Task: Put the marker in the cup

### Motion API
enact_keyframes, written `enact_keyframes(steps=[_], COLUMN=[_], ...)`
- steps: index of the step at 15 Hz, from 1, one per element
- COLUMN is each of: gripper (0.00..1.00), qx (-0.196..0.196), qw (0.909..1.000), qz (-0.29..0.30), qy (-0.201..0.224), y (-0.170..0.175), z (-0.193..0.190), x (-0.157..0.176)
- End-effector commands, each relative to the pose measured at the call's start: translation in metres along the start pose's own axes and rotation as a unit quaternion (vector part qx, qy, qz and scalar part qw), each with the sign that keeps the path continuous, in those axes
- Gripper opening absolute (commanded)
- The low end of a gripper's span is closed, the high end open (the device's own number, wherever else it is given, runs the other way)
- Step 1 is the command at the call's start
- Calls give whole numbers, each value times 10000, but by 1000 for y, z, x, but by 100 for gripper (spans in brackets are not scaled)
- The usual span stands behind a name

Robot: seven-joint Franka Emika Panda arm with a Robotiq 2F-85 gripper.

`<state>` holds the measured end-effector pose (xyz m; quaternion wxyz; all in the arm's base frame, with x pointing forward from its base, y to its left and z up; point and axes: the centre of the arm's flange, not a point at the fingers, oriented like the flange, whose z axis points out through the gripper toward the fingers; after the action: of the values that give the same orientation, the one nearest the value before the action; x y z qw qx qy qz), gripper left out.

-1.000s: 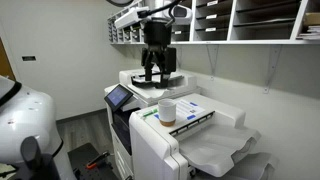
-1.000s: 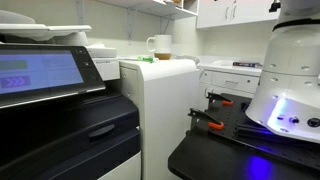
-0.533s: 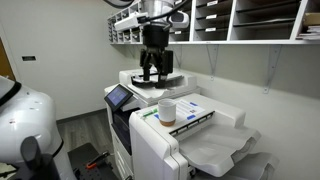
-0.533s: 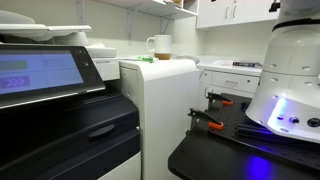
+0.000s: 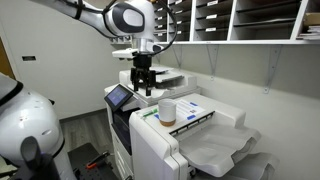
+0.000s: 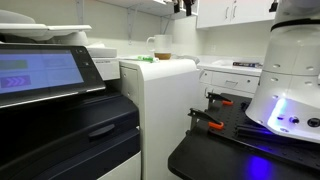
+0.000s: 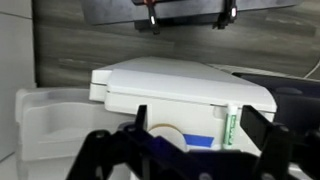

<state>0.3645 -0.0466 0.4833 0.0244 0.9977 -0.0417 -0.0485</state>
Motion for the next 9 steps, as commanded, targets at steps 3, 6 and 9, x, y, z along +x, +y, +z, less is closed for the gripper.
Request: enact_keyframes(steps=[3, 6, 9], gripper=[100, 100, 100], qx=[30, -71, -112], qw=[9991, 9975, 9955], qz=[-397, -645, -842], qy=[-119, -292, -408], y=[-43, -58, -68], z=[56, 91, 114], x=[38, 50, 65])
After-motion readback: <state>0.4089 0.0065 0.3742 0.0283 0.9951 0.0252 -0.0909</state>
